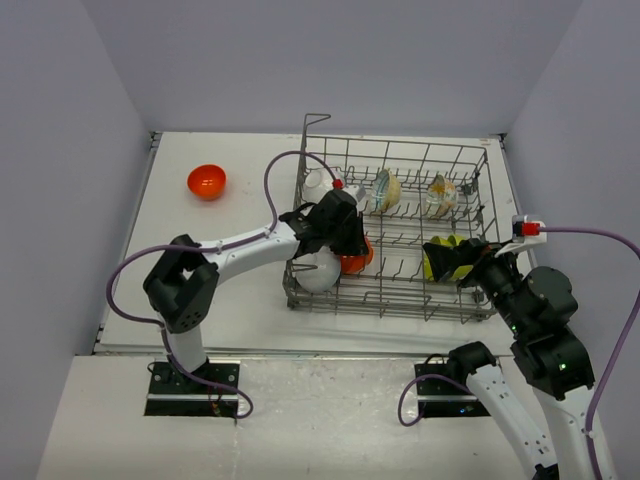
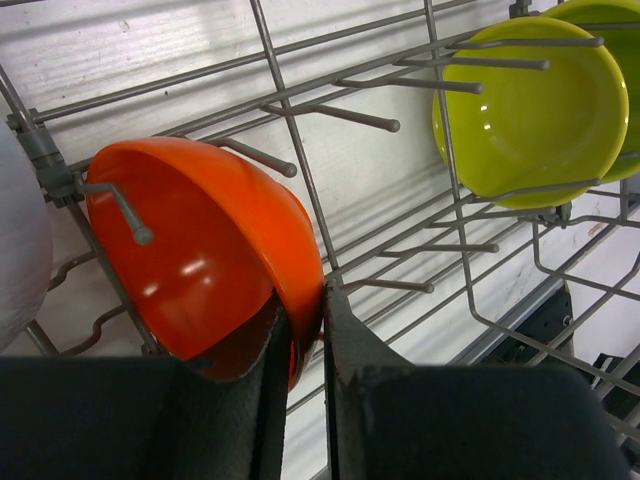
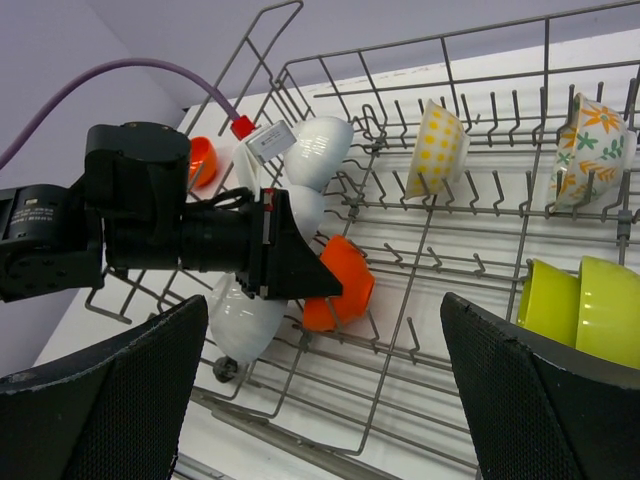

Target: Unload the bowls from the dish rack

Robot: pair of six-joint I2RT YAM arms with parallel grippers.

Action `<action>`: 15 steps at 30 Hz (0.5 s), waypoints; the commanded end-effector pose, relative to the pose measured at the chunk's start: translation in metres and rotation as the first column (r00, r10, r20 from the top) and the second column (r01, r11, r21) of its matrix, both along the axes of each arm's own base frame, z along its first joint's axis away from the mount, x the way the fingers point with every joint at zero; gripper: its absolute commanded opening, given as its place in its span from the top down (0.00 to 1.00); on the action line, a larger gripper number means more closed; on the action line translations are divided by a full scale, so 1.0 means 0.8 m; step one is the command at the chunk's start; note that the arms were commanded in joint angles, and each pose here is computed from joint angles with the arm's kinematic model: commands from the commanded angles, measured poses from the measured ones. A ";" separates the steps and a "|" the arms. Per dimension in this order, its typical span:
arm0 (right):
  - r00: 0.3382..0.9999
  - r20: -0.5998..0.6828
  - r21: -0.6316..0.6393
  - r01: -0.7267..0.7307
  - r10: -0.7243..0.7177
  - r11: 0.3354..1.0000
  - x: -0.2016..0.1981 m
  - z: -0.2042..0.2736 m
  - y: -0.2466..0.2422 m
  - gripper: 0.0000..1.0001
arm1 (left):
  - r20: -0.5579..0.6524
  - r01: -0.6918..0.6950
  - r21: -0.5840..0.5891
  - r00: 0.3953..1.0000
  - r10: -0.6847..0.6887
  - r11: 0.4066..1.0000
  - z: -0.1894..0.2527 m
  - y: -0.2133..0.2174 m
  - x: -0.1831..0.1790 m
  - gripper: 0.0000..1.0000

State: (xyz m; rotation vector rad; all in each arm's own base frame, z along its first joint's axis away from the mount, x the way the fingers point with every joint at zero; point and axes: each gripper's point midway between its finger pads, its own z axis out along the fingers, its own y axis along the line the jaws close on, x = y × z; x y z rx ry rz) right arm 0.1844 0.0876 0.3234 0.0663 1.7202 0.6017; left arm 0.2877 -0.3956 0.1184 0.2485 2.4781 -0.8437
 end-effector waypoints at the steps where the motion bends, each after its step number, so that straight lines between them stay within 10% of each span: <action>1: 0.999 0.039 -0.006 -0.009 0.009 1.000 0.003 0.011 0.002 0.01 | 0.144 -0.001 -0.094 0.990 0.014 0.996 0.072 0.001 0.016 1.00; 15: 0.999 0.048 -0.007 -0.005 0.005 1.000 0.002 0.015 0.001 0.01 | 0.216 0.099 -0.307 0.976 -0.032 0.947 0.155 -0.010 -0.002 1.00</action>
